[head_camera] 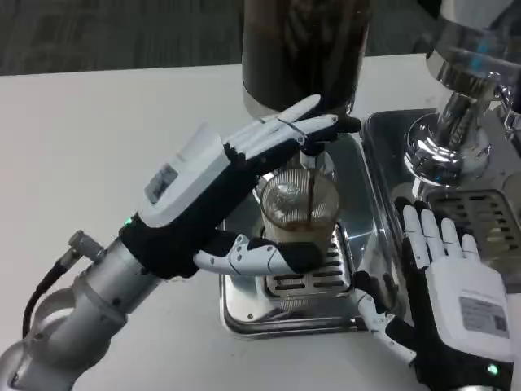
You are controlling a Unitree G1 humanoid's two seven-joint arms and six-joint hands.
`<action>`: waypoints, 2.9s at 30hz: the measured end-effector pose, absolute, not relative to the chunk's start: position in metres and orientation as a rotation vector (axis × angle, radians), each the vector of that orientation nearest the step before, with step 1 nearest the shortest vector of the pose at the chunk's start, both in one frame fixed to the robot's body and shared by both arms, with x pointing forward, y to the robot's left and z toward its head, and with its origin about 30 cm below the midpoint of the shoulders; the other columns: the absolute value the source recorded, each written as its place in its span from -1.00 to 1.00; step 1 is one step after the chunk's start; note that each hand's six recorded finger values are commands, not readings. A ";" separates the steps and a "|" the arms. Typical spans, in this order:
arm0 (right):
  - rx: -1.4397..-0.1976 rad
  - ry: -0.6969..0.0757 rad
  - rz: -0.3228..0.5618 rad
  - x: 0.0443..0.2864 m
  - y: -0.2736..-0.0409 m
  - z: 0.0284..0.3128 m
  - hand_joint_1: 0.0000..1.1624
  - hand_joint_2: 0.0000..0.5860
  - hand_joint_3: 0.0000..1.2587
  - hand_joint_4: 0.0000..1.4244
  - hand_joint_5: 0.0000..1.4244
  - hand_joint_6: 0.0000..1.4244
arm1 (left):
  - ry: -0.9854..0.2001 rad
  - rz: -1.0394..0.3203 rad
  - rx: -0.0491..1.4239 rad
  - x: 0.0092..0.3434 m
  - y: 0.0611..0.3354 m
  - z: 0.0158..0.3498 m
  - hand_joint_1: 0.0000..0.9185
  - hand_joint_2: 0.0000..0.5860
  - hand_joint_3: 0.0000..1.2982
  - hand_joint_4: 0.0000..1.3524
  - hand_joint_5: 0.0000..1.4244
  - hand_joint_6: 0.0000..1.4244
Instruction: Grasp the cup under the faucet to collect the drink, then remove the cup.
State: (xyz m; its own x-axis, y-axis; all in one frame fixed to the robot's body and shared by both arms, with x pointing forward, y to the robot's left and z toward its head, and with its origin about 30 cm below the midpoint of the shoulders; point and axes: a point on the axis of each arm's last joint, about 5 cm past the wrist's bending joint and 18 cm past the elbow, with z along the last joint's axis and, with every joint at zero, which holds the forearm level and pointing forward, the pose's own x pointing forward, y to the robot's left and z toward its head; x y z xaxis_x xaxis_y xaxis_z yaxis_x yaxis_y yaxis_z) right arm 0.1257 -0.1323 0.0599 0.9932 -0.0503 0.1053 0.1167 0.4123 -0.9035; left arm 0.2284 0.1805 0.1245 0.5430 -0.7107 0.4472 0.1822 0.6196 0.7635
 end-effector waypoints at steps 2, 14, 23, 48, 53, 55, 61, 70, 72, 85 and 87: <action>-1.140 -0.066 -0.105 0.126 -0.132 0.060 -0.48 0.41 -0.99 -1.00 -1.00 -1.00 | -0.844 -0.591 0.740 0.228 0.180 0.124 -1.00 -0.57 -0.64 -0.89 -0.61 -0.71; -0.906 -0.100 -0.024 0.132 -0.138 0.058 -0.22 0.02 -1.00 -1.00 -1.00 -0.79 | -0.865 -0.595 0.756 0.226 0.177 0.122 -1.00 -0.54 -0.62 -0.88 -0.59 -0.70; -0.621 -0.080 0.030 0.149 -0.154 0.055 0.08 -0.25 -1.00 -1.00 -1.00 -0.79 | -0.866 -0.594 0.759 0.225 0.178 0.122 -1.00 -0.49 -0.60 -0.87 -0.59 -0.69; -0.479 -0.063 0.231 0.201 -0.152 0.060 0.15 -0.39 -1.00 -1.00 -1.00 -0.93 | -0.857 -0.573 0.750 0.222 0.180 0.124 -1.00 -0.45 -0.57 -0.86 -0.59 -0.69; -0.475 -0.068 0.246 0.205 -0.150 0.060 0.15 -0.39 -1.00 -1.00 -1.00 -0.93 | -0.851 -0.566 0.744 0.221 0.181 0.124 -1.00 -0.44 -0.56 -0.86 -0.58 -0.69; -0.472 -0.070 0.254 0.207 -0.149 0.060 0.15 -0.39 -1.00 -1.00 -1.00 -0.93 | -0.848 -0.564 0.743 0.220 0.181 0.124 -1.00 -0.43 -0.56 -0.86 -0.57 -0.69; -0.458 -0.078 0.282 0.214 -0.141 0.060 0.15 -0.39 -1.00 -1.00 -1.00 -0.93 | -0.844 -0.558 0.744 0.219 0.181 0.124 -1.00 -0.43 -0.55 -0.86 -0.58 -0.71; -0.456 -0.083 0.293 0.216 -0.139 0.060 0.13 -0.37 -1.00 -1.00 -1.00 -0.93 | -0.842 -0.536 0.747 0.216 0.183 0.125 -1.00 -0.42 -0.60 -0.92 -0.66 -0.80; -0.456 -0.084 0.294 0.216 -0.139 0.060 0.13 -0.37 -1.00 -1.00 -1.00 -0.93 | -0.840 -0.519 0.749 0.217 0.185 0.126 -1.00 -0.42 -0.61 -0.93 -0.67 -0.80; -0.447 -0.089 0.297 0.215 -0.138 0.059 0.13 -0.36 -1.00 -1.00 -1.00 -0.90 | -0.858 -0.199 0.700 0.207 0.210 0.136 -1.00 -0.36 -0.67 -0.99 -0.78 -0.90; -0.447 -0.090 0.293 0.215 -0.138 0.059 0.13 -0.36 -1.00 -1.00 -1.00 -0.89 | -0.861 -0.144 0.696 0.206 0.214 0.138 -1.00 -0.36 -0.67 -0.99 -0.78 -0.90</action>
State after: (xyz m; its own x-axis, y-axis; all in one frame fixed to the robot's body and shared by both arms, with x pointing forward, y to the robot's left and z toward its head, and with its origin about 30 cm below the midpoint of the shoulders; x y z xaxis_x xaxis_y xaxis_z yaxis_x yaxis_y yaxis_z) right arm 0.2146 -0.1382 0.0591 0.9542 0.2985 0.0220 -0.2590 0.8605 -0.4387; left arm 0.2062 0.2141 0.1381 0.6568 -0.3861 0.6477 -0.1536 0.7724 0.6162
